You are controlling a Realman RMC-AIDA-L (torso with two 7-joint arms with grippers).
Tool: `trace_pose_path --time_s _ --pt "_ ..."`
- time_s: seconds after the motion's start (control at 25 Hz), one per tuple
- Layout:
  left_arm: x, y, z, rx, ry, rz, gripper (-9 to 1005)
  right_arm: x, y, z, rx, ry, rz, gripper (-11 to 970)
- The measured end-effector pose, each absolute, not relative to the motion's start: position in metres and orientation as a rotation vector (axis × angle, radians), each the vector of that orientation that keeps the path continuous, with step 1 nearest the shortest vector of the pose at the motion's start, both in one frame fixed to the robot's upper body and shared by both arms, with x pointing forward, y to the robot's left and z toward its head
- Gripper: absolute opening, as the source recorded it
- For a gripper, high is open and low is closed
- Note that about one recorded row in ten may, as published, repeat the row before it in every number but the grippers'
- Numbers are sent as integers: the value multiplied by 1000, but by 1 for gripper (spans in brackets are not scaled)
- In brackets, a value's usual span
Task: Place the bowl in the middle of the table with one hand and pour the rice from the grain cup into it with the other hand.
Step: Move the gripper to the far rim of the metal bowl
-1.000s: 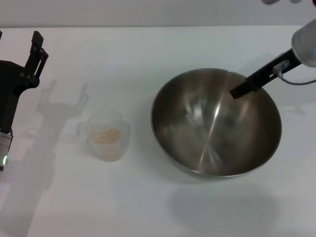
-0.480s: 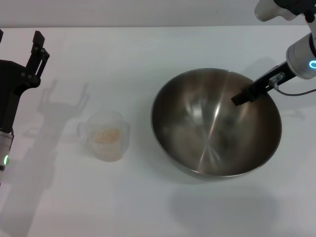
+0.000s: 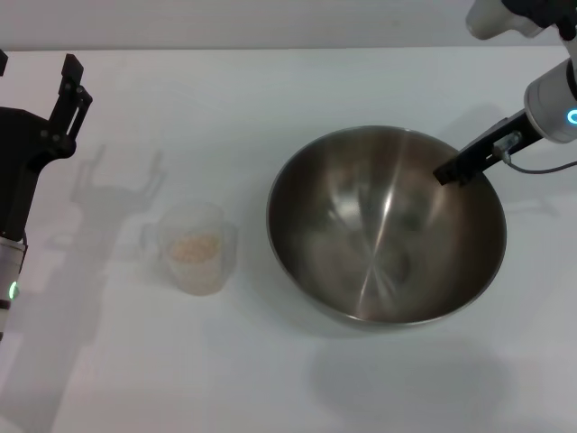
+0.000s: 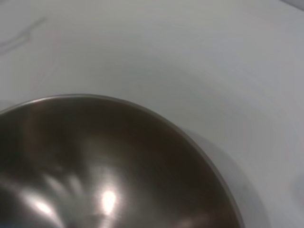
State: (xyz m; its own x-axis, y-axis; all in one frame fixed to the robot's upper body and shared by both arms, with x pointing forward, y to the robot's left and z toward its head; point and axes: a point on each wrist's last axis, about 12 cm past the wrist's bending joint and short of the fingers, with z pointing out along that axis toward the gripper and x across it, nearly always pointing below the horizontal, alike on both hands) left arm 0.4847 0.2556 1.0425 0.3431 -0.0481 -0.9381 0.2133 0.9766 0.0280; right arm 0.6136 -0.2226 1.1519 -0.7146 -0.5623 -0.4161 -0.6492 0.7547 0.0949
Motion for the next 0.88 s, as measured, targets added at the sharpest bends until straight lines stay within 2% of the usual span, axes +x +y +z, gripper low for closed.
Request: trace_pose_path --time_s 0.04,0.2,0.48,0.88 --pt "485 256 1042 155 1210 -171 786 614 -224 1153 -924 2586 331 57" --pt "485 256 1043 147 1209 -167 785 619 -230 1161 -873 2559 332 16" --pt "487 255 1044 147 1206 -170 783 625 -236 1172 -839 2506 321 0" --pt "489 255 1044 154 1204 -168 780 621 -234 1185 -941 2355 415 1"
